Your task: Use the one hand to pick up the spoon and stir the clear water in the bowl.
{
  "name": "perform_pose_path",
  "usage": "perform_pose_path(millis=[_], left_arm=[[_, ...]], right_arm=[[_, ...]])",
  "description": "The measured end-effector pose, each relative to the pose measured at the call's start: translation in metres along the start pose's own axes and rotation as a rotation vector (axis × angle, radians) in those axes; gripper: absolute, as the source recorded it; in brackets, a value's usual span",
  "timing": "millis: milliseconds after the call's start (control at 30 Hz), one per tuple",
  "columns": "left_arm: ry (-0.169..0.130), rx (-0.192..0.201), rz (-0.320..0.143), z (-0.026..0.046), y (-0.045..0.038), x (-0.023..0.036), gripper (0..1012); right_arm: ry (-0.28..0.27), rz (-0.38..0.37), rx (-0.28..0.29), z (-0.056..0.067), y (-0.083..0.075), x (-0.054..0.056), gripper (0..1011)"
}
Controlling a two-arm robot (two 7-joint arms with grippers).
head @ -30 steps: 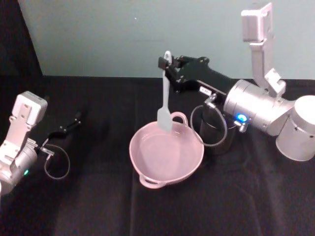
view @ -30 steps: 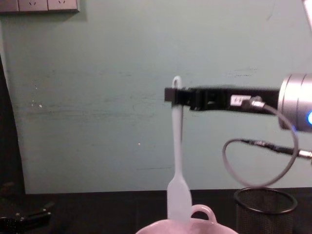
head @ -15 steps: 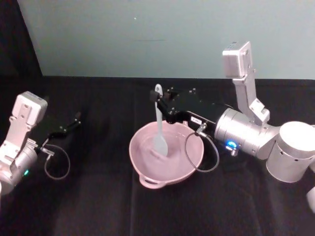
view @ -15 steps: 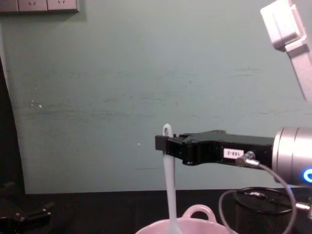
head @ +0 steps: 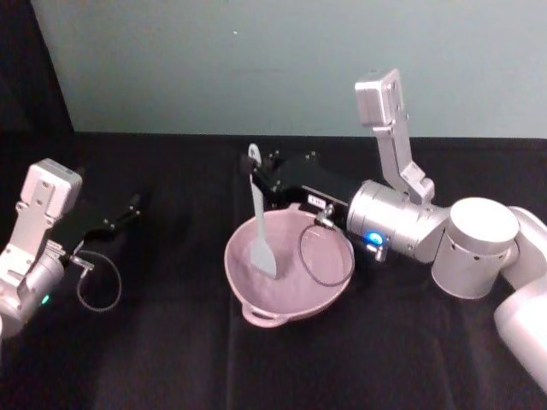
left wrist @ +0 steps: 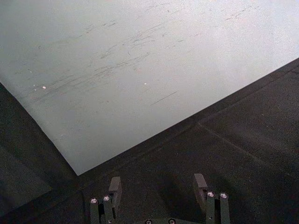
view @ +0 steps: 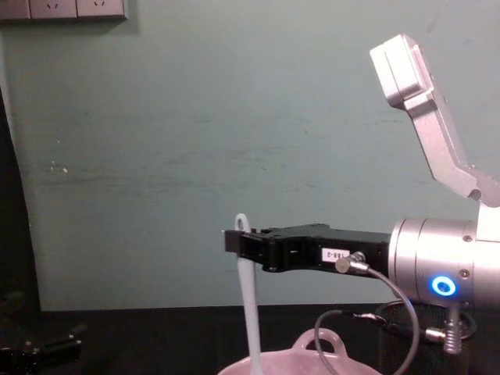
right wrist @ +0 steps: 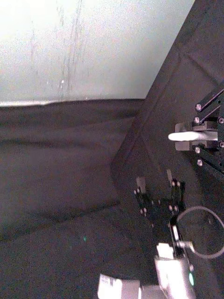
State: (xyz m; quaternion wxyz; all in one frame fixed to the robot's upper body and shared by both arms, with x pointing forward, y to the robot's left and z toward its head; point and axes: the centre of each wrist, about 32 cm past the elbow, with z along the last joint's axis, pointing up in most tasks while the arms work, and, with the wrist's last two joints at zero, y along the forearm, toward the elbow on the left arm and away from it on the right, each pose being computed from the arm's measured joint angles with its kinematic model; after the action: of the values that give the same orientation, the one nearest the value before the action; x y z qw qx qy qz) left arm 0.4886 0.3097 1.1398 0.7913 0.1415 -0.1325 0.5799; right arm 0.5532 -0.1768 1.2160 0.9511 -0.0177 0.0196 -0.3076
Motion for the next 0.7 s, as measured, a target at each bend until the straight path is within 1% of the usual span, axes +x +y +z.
perform_pose_path(millis=[33, 133, 200, 267, 367, 500, 533, 700], left_arm=[[0.0, 0.0, 0.0, 0.0, 0.0, 0.0, 1011], [0.0, 0.0, 0.0, 0.0, 0.0, 0.0, 1011], [0.0, 0.0, 0.0, 0.0, 0.0, 0.0, 1011], [0.0, 0.0, 0.0, 0.0, 0.0, 0.0, 1011], [0.0, 0.0, 0.0, 0.0, 0.0, 0.0, 1011], [0.0, 0.0, 0.0, 0.0, 0.0, 0.0, 1011], [0.0, 0.0, 0.0, 0.0, 0.0, 0.0, 1011], [0.0, 0.0, 0.0, 0.0, 0.0, 0.0, 1011]], right_arm=[[0.006, -0.011, 0.0, -0.001, 0.001, 0.004, 110], [0.013, -0.027, 0.002, -0.001, 0.001, 0.01, 110], [0.015, -0.046, 0.001, -0.001, -0.002, 0.015, 110], [0.013, -0.074, 0.004, 0.0, -0.008, 0.02, 110], [0.01, -0.101, 0.009, 0.0, -0.017, 0.024, 110], [0.005, -0.124, 0.017, 0.002, -0.03, 0.025, 110], [0.002, -0.127, 0.018, 0.002, -0.033, 0.024, 110], [-0.008, -0.121, 0.018, 0.004, -0.041, 0.018, 110]])
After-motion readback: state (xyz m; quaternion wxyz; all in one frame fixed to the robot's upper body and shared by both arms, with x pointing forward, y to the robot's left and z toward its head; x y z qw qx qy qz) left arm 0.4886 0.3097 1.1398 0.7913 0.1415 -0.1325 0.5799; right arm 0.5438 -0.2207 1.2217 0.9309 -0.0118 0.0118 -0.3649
